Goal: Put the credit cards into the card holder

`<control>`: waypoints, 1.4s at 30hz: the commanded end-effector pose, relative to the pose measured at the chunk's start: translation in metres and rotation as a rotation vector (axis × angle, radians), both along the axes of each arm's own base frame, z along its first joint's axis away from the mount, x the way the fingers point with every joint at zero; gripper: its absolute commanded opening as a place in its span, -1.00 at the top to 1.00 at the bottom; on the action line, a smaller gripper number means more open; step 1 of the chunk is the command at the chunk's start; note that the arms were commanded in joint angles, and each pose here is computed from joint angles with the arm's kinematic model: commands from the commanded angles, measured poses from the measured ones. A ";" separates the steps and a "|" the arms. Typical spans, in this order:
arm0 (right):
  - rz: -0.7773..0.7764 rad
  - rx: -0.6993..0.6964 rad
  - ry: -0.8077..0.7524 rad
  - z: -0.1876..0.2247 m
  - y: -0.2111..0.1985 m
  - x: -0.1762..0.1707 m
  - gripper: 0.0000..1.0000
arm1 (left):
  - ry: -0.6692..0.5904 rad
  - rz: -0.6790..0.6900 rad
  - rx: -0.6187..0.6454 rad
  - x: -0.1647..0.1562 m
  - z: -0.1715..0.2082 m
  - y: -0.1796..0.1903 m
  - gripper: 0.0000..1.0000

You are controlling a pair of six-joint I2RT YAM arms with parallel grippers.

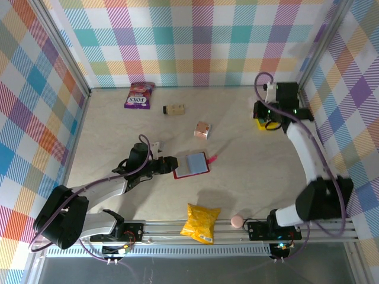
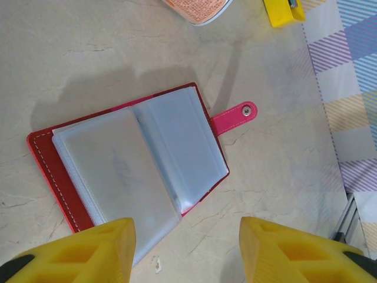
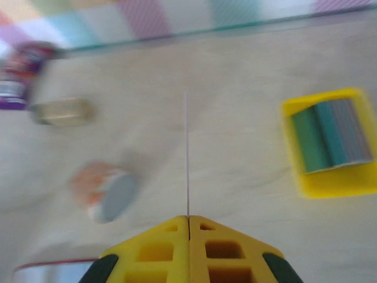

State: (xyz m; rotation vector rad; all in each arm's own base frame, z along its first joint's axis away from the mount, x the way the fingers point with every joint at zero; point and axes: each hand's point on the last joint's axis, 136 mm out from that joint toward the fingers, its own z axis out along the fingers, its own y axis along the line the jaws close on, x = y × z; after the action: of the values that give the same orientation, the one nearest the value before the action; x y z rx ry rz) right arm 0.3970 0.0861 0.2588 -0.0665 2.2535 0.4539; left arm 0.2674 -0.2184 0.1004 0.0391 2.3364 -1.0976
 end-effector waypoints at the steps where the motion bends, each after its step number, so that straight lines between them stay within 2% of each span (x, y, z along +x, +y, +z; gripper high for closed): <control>1: 0.144 0.403 0.113 -0.016 0.068 -0.034 1.00 | 0.013 0.014 -0.067 0.001 0.007 -0.001 0.01; 4: 0.233 0.467 0.175 -0.038 0.107 -0.063 1.00 | 0.029 0.017 -0.088 0.002 0.004 -0.003 0.01; 8: 0.268 0.529 0.279 -0.075 0.145 -0.087 1.00 | 0.050 0.029 -0.115 0.002 -0.001 -0.004 0.01; 15: 0.269 0.513 0.364 -0.132 0.169 -0.096 1.00 | 0.092 0.013 -0.125 0.006 -0.015 -0.011 0.05; 24: 0.373 0.500 0.391 -0.157 0.200 -0.092 1.00 | 0.115 0.010 -0.114 0.010 -0.021 -0.014 0.09; 31: 0.446 0.458 0.379 -0.170 0.223 -0.097 1.00 | 0.151 0.045 -0.017 0.009 -0.038 -0.002 0.11; 42: 0.426 0.412 0.385 -0.183 0.220 -0.104 1.00 | 0.165 0.048 0.002 0.009 -0.042 -0.001 0.11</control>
State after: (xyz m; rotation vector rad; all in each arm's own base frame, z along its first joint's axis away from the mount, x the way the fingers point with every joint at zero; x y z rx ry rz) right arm 0.2891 0.3049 0.0746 -0.2356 2.5009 1.2616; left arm 0.2676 -0.2227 0.0529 -0.1171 2.4876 -1.1406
